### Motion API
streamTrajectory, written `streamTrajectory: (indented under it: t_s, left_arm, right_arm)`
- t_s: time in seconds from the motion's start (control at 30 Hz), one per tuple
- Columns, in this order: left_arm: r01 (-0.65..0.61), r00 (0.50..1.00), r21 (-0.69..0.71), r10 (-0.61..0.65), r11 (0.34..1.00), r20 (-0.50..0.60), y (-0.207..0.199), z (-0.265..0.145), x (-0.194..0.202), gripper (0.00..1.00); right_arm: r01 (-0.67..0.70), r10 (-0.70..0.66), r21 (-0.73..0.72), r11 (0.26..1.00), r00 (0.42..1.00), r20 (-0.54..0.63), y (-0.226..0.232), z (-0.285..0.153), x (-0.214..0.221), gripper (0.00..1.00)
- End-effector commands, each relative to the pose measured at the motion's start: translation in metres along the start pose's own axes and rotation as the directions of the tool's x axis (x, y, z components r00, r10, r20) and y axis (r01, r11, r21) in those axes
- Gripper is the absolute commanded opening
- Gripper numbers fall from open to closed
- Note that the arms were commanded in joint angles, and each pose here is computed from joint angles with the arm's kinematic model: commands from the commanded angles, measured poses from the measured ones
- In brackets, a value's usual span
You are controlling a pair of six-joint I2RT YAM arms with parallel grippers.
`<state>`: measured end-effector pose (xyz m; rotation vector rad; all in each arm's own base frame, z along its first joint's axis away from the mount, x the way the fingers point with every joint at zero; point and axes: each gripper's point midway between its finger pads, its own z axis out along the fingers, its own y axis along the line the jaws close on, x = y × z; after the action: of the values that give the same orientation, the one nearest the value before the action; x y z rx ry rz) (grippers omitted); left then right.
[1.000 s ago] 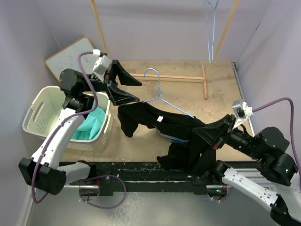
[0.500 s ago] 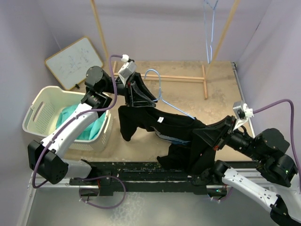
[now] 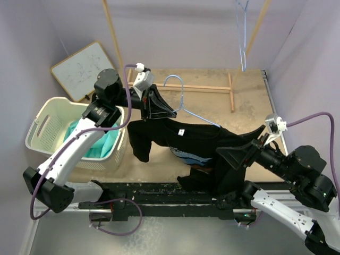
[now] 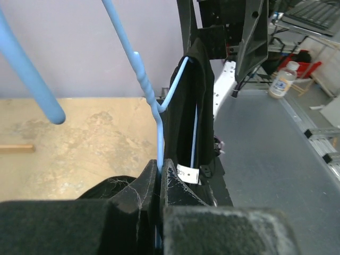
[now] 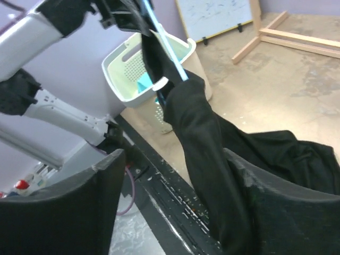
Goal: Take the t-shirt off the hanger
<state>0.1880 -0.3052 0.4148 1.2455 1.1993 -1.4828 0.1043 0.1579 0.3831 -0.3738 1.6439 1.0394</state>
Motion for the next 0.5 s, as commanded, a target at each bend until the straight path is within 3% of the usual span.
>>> streamTrajectory:
  t_s: [0.0,0.13,0.33,0.37,0.4,0.47]
  left_arm:
    - [-0.207,0.978,-0.138,0.206,0.969,-0.020,-0.016,-0.015,-0.035,0.00]
    - [-0.235,0.972,-0.145,0.234,0.961,-0.022,-0.023,-0.018,-0.043,0.00]
    - [-0.227,0.974,-0.110,0.226,0.968,-0.015,-0.030,-0.017,-0.047,0.00]
    - [-0.225,0.974,-0.106,0.225,0.969,-0.013,-0.031,-0.017,-0.047,0.00]
    - [-0.229,0.973,-0.107,0.229,0.968,-0.011,-0.032,-0.017,-0.048,0.00]
    - [-0.238,0.971,-0.128,0.238,0.963,-0.019,-0.031,-0.019,-0.048,0.00]
  right_arm:
    - [0.003,-0.009,0.114,0.994,0.999,0.052,-0.019,-0.021,-0.007,0.78]
    - [0.006,-0.012,0.099,0.995,0.998,0.065,-0.019,-0.030,-0.002,0.81]
    - [0.035,-0.037,0.086,0.996,0.999,0.023,-0.023,-0.017,0.013,0.70]
    - [0.038,-0.040,0.083,0.996,0.999,0.025,-0.023,-0.014,0.013,0.62]
    - [0.041,-0.044,0.090,0.995,0.999,0.031,-0.025,-0.012,0.012,0.48]
    - [0.036,-0.044,0.167,0.985,0.998,0.042,-0.037,-0.010,0.007,0.11]
